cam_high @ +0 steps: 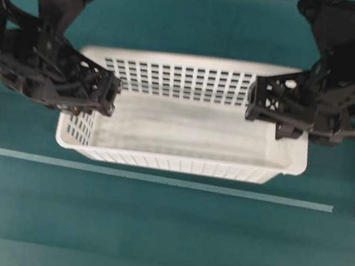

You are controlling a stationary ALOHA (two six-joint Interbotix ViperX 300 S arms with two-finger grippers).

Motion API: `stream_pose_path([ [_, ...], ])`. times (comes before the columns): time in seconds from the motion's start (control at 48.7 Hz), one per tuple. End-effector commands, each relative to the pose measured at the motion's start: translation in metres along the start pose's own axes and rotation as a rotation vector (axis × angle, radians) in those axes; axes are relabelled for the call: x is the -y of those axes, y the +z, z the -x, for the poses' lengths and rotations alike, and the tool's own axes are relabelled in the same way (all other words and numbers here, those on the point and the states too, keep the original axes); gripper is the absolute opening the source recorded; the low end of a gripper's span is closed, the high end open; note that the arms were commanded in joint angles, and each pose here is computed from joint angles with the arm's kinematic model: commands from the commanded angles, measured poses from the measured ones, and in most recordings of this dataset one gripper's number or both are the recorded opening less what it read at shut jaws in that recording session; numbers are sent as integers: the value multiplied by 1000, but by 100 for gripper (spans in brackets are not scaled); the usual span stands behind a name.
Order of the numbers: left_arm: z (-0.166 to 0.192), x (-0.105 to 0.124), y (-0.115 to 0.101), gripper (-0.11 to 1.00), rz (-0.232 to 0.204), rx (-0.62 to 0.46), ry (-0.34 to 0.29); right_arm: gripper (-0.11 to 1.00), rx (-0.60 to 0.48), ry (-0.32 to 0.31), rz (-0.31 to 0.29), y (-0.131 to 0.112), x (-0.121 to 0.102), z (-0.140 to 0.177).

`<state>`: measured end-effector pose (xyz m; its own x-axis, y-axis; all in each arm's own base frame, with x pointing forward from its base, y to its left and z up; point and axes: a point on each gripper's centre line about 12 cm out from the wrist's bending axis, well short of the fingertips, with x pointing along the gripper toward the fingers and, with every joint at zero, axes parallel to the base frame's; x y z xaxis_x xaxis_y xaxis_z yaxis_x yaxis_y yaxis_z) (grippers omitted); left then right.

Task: Lift the white basket with both hands.
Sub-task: 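Lift the basket upward with both grippers holding its end rims, then hold the basket raised with both grippers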

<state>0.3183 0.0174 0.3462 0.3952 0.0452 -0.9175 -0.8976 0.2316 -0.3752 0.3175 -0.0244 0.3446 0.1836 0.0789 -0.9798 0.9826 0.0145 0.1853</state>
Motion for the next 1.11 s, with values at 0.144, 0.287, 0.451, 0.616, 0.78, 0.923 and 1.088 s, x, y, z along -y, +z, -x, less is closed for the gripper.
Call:
stream_pose_path([
  [0.144, 45, 18, 0, 4, -52, 9, -52, 18, 24, 37, 27, -3, -14, 36],
  [0.287, 64, 30, 0, 4, -63, 19, -106, 18, 26, 36, 42, -6, -17, 53],
  [0.451, 88, 39, 1, 4, -88, 24, -132, 18, 42, 37, 63, -13, -20, 74],
  [0.616, 95, 49, 6, 4, -129, 17, -84, 18, 60, -12, 68, -13, -17, 86],
  [0.78, 96, 57, 11, 4, -188, 2, -24, 18, 74, -49, 73, -12, -13, 85],
  [0.923, 96, 57, 14, 4, -198, 1, -10, 18, 75, -62, 73, -11, -11, 82],
  [1.088, 97, 57, 14, 4, -196, 2, -13, 18, 76, -60, 73, -11, -10, 83],
])
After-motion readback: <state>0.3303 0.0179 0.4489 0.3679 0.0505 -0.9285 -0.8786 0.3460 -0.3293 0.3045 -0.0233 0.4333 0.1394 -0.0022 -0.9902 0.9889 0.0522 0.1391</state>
